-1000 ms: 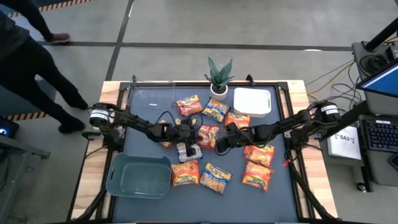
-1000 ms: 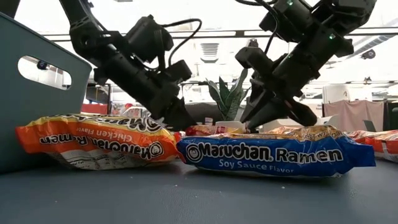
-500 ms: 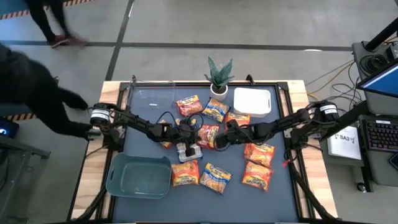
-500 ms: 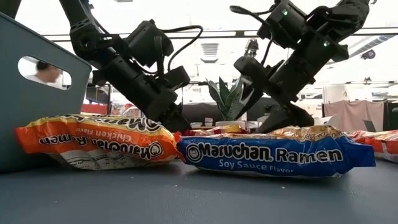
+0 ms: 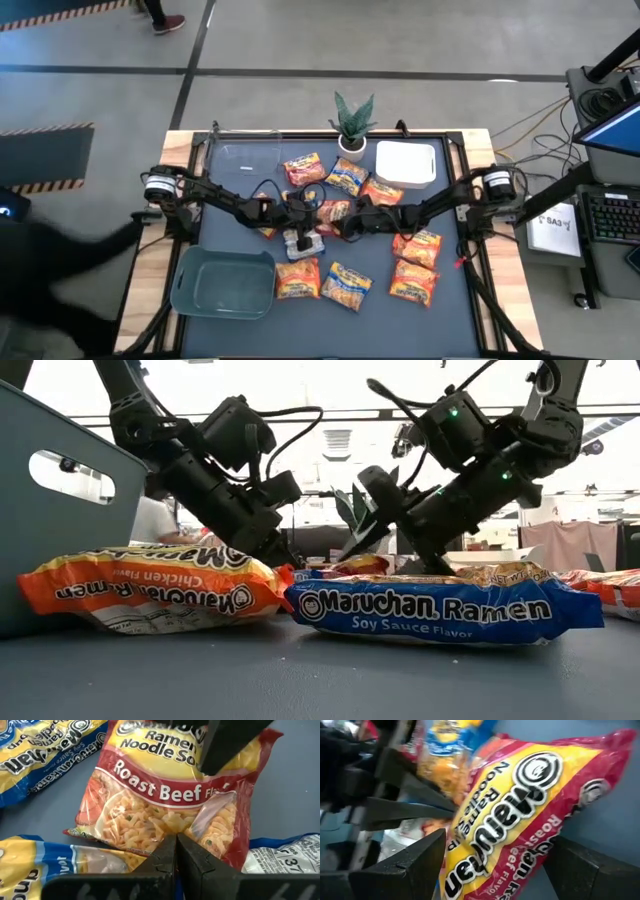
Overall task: Sort Maruchan noodles
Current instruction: Put the red noodle pack into the white bin
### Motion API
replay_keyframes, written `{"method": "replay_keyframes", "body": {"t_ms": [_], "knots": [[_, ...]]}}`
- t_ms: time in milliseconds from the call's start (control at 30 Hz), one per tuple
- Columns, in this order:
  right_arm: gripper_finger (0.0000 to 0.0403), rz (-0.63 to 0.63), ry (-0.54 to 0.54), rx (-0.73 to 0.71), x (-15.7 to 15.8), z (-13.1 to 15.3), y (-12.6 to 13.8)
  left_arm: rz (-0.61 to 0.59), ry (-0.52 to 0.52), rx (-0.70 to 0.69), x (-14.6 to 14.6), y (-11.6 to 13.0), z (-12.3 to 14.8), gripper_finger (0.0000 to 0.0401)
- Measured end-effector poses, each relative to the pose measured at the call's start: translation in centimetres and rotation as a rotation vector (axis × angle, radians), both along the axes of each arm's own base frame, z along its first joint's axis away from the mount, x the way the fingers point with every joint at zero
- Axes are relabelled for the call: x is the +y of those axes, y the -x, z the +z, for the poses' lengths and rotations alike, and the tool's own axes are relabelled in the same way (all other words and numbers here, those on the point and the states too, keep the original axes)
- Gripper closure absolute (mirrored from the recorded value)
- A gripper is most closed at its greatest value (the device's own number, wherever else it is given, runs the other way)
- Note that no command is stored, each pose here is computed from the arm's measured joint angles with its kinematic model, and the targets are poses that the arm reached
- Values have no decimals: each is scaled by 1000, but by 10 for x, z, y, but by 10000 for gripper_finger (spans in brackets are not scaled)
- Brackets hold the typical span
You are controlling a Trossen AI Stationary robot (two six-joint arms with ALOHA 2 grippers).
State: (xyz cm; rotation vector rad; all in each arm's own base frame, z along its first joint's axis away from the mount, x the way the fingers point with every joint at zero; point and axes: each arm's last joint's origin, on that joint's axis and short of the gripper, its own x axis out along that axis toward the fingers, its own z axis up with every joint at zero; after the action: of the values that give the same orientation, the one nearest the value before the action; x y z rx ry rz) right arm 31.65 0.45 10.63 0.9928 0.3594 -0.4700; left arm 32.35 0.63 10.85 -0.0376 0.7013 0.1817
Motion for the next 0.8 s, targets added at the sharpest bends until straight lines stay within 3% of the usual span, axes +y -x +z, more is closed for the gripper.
{"method": "replay_keyframes", "body": {"t_ms": [200,600,800], "knots": [[127,31,25,-21,0,1,-1,1,1,-2,0,0,0,401],[272,20,3,-35,0,3,-2,-3,3,-28,-1,-1,3,401],[286,27,8,-36,1,3,-2,-23,-11,-39,-1,4,19,401]]}}
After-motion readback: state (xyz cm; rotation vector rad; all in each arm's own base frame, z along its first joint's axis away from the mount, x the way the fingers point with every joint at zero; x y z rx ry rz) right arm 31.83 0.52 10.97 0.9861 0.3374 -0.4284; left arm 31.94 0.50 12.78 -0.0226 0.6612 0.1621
